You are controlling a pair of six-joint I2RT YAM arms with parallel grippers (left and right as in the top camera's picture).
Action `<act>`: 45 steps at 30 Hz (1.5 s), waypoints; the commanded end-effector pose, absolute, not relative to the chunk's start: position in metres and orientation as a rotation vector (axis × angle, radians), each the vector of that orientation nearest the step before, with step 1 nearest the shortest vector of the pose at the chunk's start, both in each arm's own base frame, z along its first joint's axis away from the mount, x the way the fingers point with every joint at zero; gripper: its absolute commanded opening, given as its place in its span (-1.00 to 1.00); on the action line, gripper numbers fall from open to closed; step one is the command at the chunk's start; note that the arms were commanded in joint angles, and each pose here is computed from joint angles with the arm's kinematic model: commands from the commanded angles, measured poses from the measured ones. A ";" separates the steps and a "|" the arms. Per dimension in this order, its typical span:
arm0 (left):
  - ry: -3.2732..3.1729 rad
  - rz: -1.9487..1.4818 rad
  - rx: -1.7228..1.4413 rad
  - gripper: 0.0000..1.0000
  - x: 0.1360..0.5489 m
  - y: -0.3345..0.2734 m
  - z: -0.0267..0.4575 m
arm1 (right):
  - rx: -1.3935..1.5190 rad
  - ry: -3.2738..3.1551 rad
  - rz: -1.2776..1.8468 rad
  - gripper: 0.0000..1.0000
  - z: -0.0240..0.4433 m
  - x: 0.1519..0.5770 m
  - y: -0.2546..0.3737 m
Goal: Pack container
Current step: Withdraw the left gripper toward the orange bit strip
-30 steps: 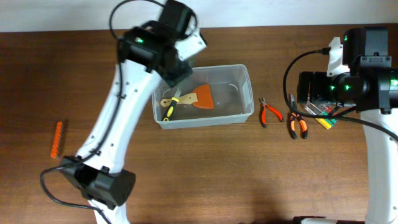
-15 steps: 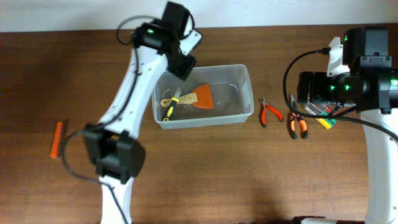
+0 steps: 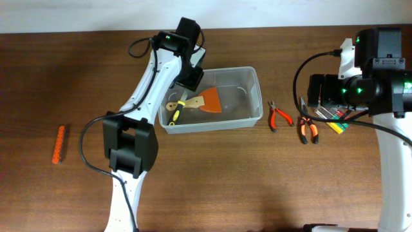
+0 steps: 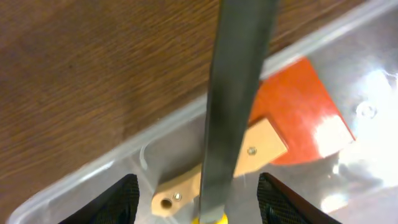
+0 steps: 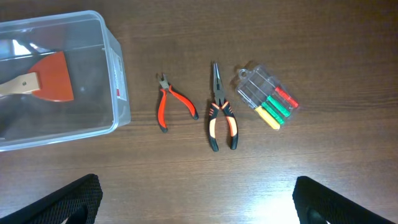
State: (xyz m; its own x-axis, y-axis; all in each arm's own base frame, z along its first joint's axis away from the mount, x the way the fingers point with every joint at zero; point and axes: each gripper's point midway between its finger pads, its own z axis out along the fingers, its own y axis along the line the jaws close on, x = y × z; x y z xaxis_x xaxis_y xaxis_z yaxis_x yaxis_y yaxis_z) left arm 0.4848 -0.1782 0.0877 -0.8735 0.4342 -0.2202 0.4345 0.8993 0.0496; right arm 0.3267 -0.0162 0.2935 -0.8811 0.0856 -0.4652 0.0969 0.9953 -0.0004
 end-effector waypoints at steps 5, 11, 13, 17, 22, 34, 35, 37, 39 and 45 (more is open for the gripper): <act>2.919 -0.054 0.613 0.02 0.481 -0.182 0.055 | 0.144 2.654 -0.035 0.97 0.293 0.327 -0.019; 2.907 -0.054 0.626 -0.57 0.480 -0.181 0.064 | 0.144 2.654 -0.036 0.97 0.293 0.327 -0.019; 2.890 -0.051 0.679 -0.66 0.478 -0.181 0.073 | 0.144 2.654 -0.035 0.97 0.293 0.327 -0.019; 2.810 -0.041 0.861 -0.70 0.469 -0.187 0.101 | 0.144 2.654 -0.036 0.97 0.293 0.327 -0.019; 2.652 0.049 1.157 -0.70 0.454 -0.202 0.135 | 0.144 2.648 -0.035 0.97 0.294 0.329 -0.019; 2.498 0.152 1.505 -0.21 0.431 -0.225 0.143 | 0.144 2.640 -0.035 0.97 0.295 0.330 -0.019; 2.472 0.155 1.564 -0.21 0.429 -0.225 0.142 | 0.144 2.640 -0.035 0.97 0.295 0.330 -0.019; 2.397 0.172 1.697 -0.25 0.428 -0.224 0.141 | 0.144 2.640 -0.035 0.97 0.295 0.330 -0.019; 2.341 0.187 1.751 -0.35 0.432 -0.225 0.142 | 0.144 2.640 -0.035 0.97 0.295 0.330 -0.019; 2.326 0.204 1.735 -0.47 0.433 -0.228 0.148 | 0.144 2.641 -0.035 0.97 0.295 0.330 -0.019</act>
State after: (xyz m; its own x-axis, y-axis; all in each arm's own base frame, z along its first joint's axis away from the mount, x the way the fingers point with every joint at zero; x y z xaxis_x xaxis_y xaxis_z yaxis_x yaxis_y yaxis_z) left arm 0.4325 -0.2284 0.1355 -0.3088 0.9458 -0.1005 0.9214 0.3237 0.2150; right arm 0.3292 -0.0163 0.2949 -0.8756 0.0858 -0.4753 0.0972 0.9953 0.0005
